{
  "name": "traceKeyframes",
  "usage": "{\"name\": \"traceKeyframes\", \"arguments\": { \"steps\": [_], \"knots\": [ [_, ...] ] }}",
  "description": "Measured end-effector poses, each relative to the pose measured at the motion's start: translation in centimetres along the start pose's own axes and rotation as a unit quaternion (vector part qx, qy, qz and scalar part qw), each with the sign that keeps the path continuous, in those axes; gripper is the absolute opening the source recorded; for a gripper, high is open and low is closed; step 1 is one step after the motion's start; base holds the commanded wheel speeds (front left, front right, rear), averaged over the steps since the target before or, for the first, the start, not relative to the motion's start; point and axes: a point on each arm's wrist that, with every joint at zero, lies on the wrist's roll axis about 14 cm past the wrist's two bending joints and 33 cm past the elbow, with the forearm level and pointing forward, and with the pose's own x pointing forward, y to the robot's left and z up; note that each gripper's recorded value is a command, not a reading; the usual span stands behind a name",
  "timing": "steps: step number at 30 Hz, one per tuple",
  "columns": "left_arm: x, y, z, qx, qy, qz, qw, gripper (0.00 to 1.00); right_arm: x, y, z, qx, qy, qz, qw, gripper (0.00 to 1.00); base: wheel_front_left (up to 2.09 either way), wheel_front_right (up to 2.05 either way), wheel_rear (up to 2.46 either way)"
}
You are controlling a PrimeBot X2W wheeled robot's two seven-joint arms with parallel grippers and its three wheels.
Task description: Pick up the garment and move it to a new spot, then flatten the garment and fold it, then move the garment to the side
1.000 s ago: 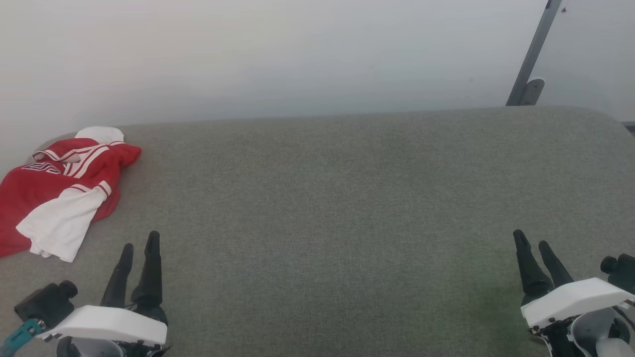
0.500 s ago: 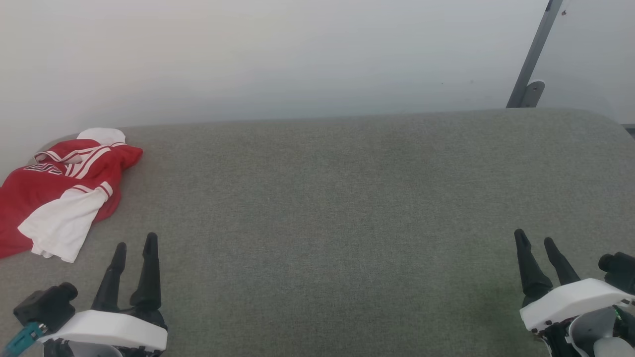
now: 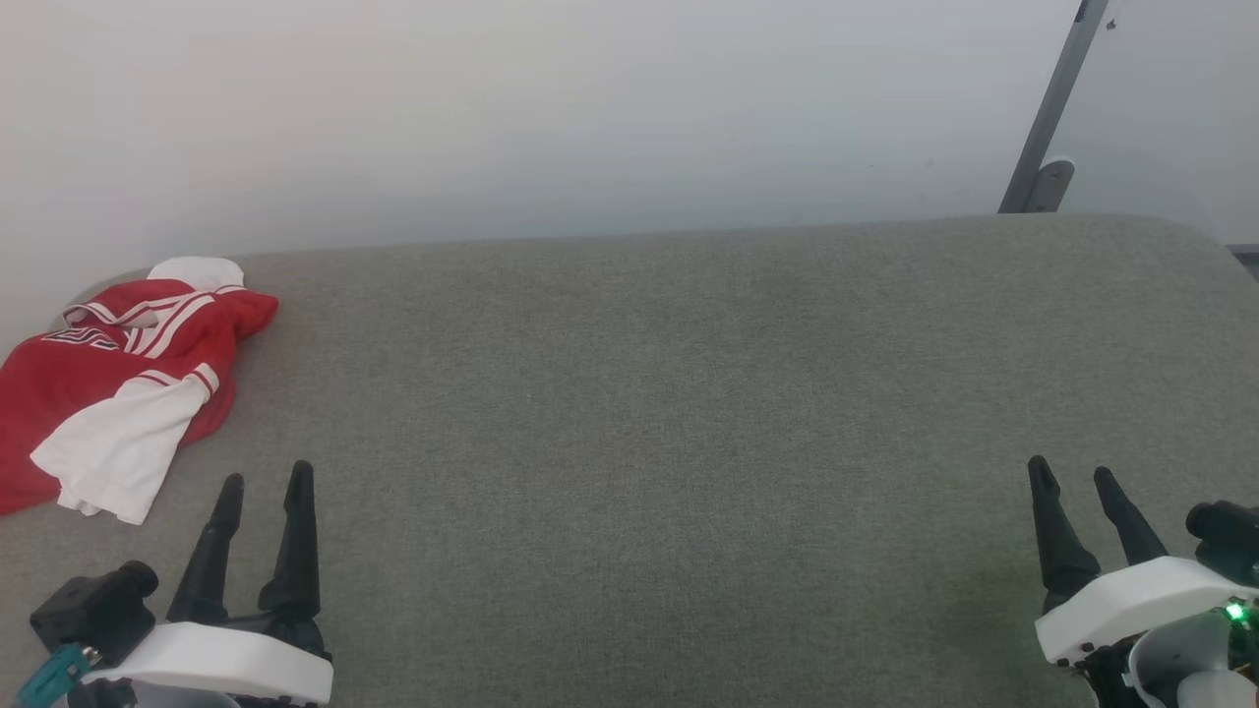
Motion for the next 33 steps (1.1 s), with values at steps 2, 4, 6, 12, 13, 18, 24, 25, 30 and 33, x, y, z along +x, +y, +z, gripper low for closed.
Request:
{"name": "traceKeyframes", "arguments": {
  "steps": [2,4,6,12,13,18,24,25,30,33],
  "knots": [
    [0.0,-0.1,0.1,0.007,-0.002,-0.003,1.000,1.00,0.0,0.0,0.0,-0.009,0.000,0.000,1.000,1.00,0.00,0.00,0.00],
    [0.0,-0.2,0.2,0.014,-0.004,-0.006,1.000,1.00,0.0,0.0,0.1,-0.018,-0.001,0.001,1.000,1.00,0.00,0.00,0.00],
    [0.0,-0.2,0.4,0.022,-0.007,-0.008,1.000,1.00,-0.1,0.0,0.1,-0.025,-0.002,0.001,1.000,1.00,0.00,0.00,0.00],
    [0.0,-0.4,0.7,0.042,-0.011,-0.014,0.999,1.00,-0.1,0.0,0.3,-0.046,-0.005,0.004,0.999,1.00,0.00,0.00,0.00],
    [0.0,-0.4,0.7,0.046,-0.012,-0.016,0.999,1.00,-0.1,0.1,0.4,-0.049,-0.007,0.005,0.999,1.00,0.00,0.00,0.00],
    [-0.2,-0.5,0.9,0.066,-0.015,-0.022,0.997,1.00,0.0,0.2,0.6,-0.072,-0.010,0.008,0.997,1.00,0.00,0.00,0.00],
    [-0.5,-0.5,0.9,0.087,-0.016,-0.027,0.996,1.00,0.0,0.3,0.8,-0.093,-0.012,0.011,0.996,1.00,0.00,0.00,0.00],
    [-0.5,-0.6,1.0,0.090,-0.017,-0.028,0.995,1.00,0.0,0.3,0.9,-0.096,-0.014,0.012,0.995,1.00,0.00,0.00,0.00],
    [-0.6,-0.6,1.0,0.108,-0.018,-0.034,0.993,1.00,-0.1,0.4,0.9,-0.115,-0.014,0.014,0.993,1.00,0.00,0.00,0.00],
    [-0.6,-0.7,1.1,0.116,-0.020,-0.037,0.992,1.00,-0.1,0.4,1.0,-0.123,-0.017,0.015,0.992,1.00,0.00,0.00,0.00]
  ]
}}
